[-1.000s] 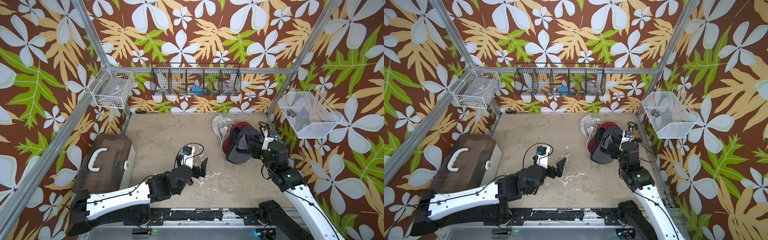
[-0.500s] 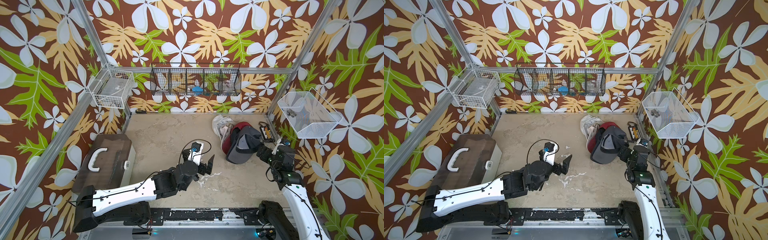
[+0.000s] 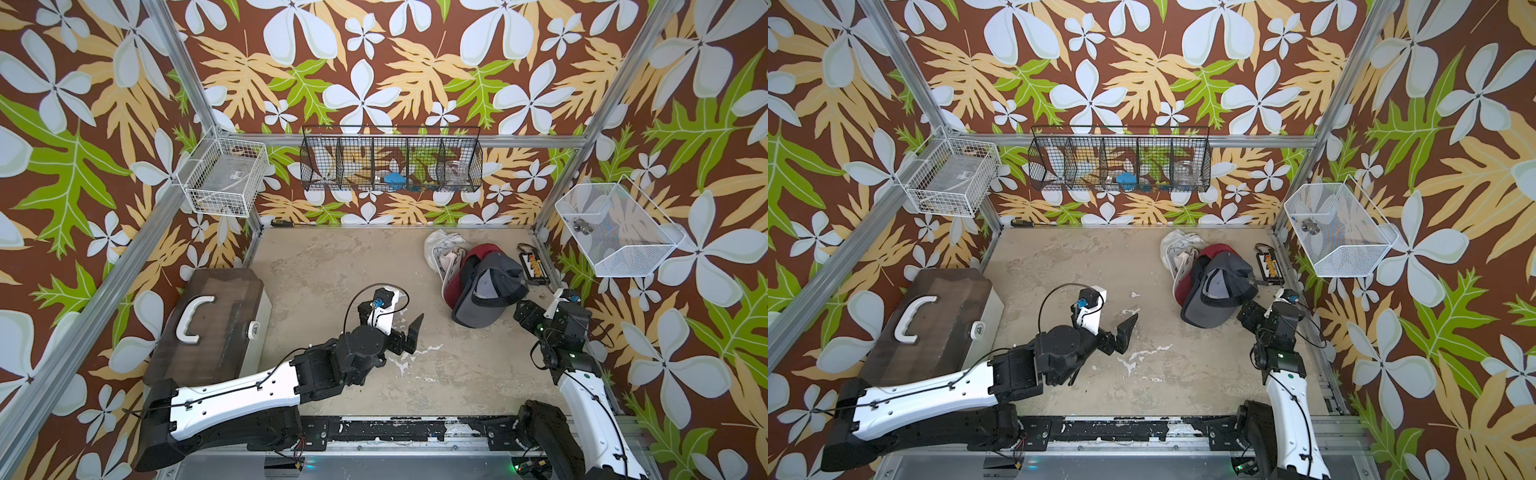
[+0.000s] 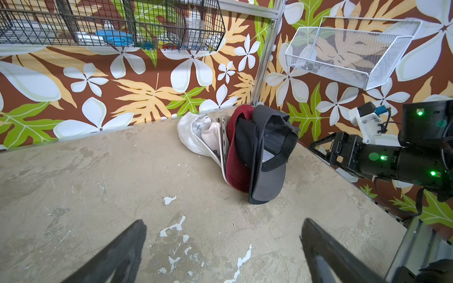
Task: Open the adjustable buckle of the baseball cap
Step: Pick up the baseball cap, then open the adjustable buckle on the baseball cap.
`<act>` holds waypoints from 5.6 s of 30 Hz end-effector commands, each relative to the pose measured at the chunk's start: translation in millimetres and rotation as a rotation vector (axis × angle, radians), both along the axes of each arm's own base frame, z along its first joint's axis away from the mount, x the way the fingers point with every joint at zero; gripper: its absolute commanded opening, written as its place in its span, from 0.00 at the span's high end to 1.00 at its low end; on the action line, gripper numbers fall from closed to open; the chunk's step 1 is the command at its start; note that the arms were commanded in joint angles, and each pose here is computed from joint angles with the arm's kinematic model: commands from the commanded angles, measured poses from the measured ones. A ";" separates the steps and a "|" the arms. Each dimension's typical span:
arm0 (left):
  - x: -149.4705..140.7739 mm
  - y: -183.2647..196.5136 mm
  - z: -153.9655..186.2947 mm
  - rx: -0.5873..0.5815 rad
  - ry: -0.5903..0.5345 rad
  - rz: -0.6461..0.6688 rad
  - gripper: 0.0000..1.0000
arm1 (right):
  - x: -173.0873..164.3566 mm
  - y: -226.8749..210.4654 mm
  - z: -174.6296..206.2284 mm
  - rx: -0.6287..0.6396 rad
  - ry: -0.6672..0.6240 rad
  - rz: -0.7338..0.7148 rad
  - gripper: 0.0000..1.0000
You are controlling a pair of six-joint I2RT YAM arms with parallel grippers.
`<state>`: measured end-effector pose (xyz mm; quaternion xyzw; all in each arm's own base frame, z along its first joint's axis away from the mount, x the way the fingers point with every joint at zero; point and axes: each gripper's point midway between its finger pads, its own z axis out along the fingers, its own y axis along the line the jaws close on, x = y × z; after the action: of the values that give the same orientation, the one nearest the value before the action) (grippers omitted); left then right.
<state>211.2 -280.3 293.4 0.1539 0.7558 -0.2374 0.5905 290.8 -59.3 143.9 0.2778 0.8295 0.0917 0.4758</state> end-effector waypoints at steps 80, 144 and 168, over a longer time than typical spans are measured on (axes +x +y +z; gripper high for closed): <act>41.0 14.5 -29.1 -0.041 0.047 -0.015 0.00 | 117.4 -10.9 -33.2 0.191 -0.265 0.129 1.00; -14.0 -46.8 85.5 -0.109 0.032 -0.396 0.03 | -49.5 258.6 139.1 -0.178 -0.545 1.111 1.00; -14.1 -83.0 65.6 -0.075 0.096 -0.495 0.05 | -82.6 283.7 136.8 -0.060 -0.583 1.237 1.00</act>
<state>199.3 -358.4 351.3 0.2958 0.7238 -0.3962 0.4812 211.3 221.1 271.1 -0.2921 0.6919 0.3823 0.5384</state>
